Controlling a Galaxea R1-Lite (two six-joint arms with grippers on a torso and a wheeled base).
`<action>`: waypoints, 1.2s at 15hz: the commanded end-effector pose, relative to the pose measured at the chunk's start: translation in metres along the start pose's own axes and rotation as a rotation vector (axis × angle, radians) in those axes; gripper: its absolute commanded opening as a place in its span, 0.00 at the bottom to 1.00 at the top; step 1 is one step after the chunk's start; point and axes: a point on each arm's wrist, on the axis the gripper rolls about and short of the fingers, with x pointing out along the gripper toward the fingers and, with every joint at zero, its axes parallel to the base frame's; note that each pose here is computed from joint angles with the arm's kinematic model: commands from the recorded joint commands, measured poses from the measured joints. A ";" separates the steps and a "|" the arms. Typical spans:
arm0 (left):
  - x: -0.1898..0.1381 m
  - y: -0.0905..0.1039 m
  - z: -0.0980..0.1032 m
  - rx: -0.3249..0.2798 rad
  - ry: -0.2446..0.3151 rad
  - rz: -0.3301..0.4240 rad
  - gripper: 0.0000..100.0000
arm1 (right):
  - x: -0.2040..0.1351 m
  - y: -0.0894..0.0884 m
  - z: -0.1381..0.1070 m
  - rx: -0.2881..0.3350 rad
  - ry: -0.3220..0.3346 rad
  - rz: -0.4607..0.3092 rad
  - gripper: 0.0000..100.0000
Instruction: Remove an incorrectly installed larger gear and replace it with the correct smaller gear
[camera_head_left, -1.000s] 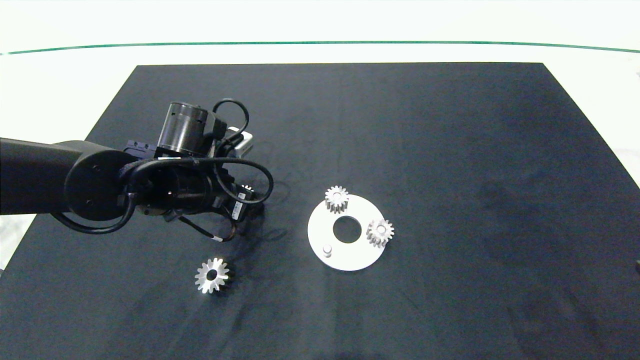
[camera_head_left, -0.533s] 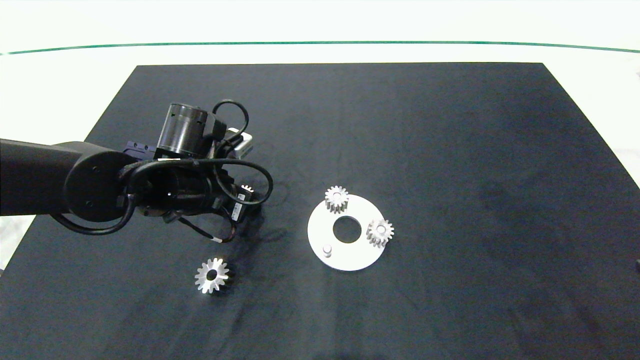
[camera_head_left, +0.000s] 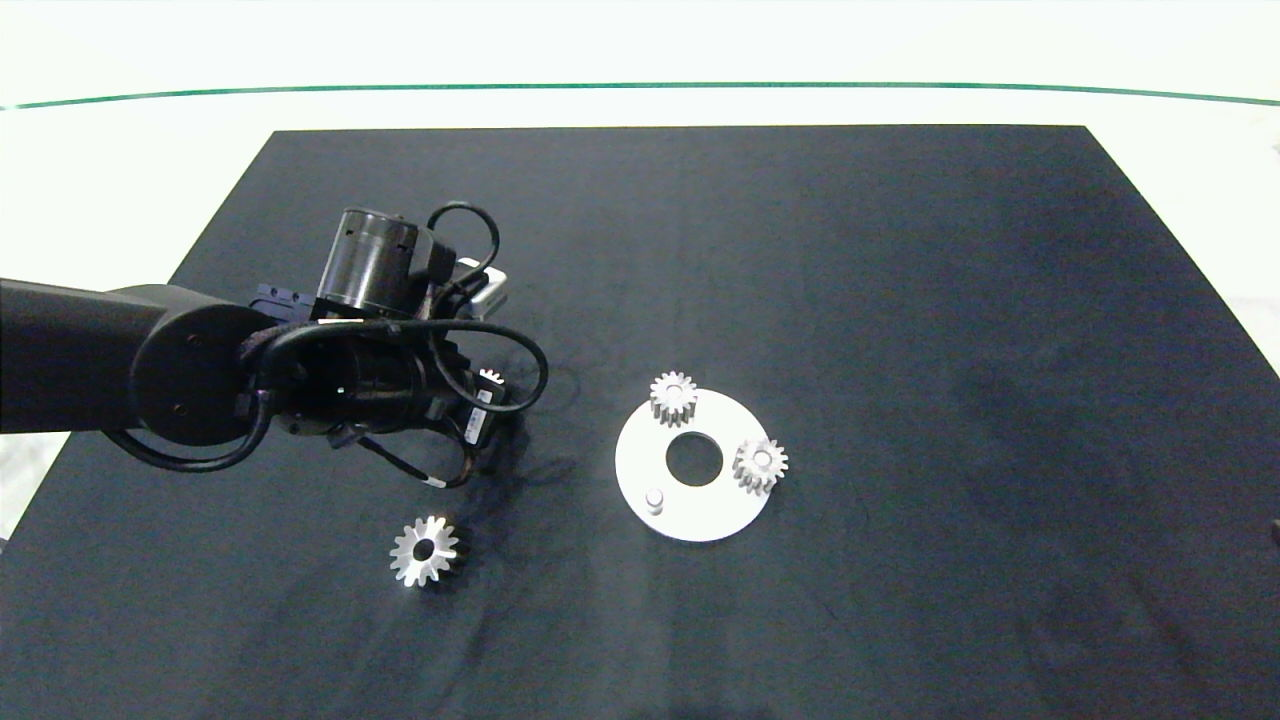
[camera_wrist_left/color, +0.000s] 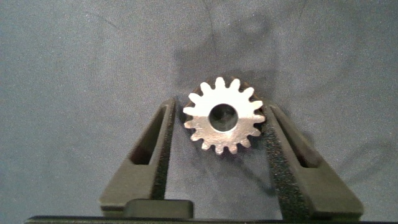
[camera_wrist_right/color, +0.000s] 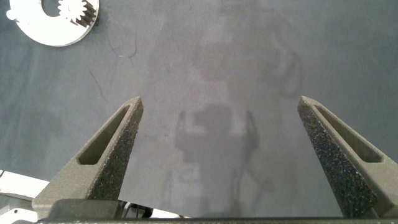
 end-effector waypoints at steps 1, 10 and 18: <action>0.000 -0.001 0.000 0.001 -0.002 -0.001 0.44 | 0.000 0.000 0.000 -0.001 0.001 0.000 1.00; 0.000 -0.002 -0.001 0.000 0.002 -0.003 0.26 | -0.001 0.000 -0.001 -0.001 0.001 0.000 1.00; -0.035 -0.011 0.001 0.034 -0.012 -0.047 0.19 | -0.002 0.000 -0.001 0.000 -0.003 -0.005 1.00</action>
